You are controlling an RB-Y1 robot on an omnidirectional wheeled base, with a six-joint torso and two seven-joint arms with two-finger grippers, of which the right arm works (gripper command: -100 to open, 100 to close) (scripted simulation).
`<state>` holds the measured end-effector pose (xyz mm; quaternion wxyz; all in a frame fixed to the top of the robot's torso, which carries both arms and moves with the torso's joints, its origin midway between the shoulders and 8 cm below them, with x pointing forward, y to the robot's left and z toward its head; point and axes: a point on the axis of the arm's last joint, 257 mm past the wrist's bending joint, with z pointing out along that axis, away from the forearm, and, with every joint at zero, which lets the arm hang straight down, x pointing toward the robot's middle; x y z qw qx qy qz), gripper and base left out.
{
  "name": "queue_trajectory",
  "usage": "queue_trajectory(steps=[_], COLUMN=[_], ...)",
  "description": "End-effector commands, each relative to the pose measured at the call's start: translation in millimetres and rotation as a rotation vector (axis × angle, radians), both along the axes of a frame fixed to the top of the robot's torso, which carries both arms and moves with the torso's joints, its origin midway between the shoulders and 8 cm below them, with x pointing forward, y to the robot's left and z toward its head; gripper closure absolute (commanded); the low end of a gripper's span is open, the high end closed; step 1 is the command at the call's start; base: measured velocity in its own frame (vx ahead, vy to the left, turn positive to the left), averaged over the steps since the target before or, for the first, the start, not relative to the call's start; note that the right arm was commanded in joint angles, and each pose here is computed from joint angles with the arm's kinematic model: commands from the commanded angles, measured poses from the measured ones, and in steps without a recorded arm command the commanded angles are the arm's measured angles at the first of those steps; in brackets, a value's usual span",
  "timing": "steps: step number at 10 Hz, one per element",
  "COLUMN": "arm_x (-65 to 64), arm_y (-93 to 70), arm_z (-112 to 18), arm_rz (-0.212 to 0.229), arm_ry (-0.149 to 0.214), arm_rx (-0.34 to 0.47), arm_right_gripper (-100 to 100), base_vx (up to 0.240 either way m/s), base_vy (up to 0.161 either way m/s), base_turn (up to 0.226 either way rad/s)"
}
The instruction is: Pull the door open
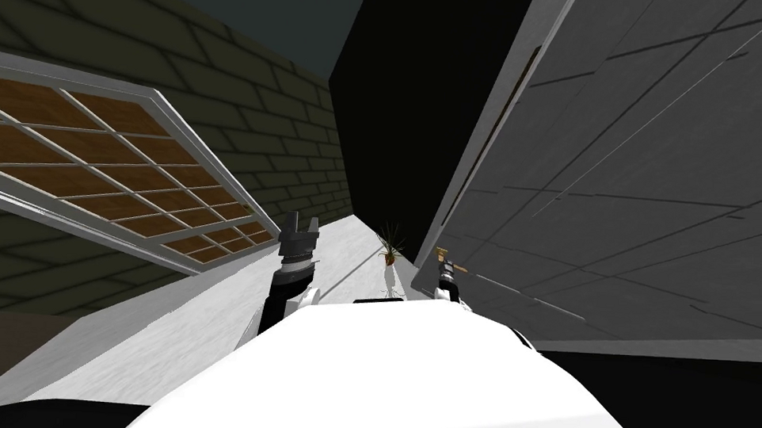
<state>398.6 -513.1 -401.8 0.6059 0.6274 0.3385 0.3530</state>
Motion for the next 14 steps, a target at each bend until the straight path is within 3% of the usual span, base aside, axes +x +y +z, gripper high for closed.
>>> queue_trajectory(steps=[1, 5, 6, 14], arm_x=[1.5, 2.0, 7.9, 24.5], arm_y=[-3.2, -3.2, 5.2, 32.7], arm_z=[5.1, 6.0, 6.7, 8.4], arm_rz=[-0.001, -0.001, 0.031, 0.131], arm_ry=[-0.008, -0.01, -0.011, -0.014], arm_rx=[-0.004, -0.005, -0.006, -0.008], arm_right_gripper=[100, 100, 100, 100], base_vx=[-0.008, 0.02, -0.13, -0.174], base_vy=[0.0, -0.008, 0.004, -0.011], base_turn=[0.001, -0.001, 0.059, 0.05])
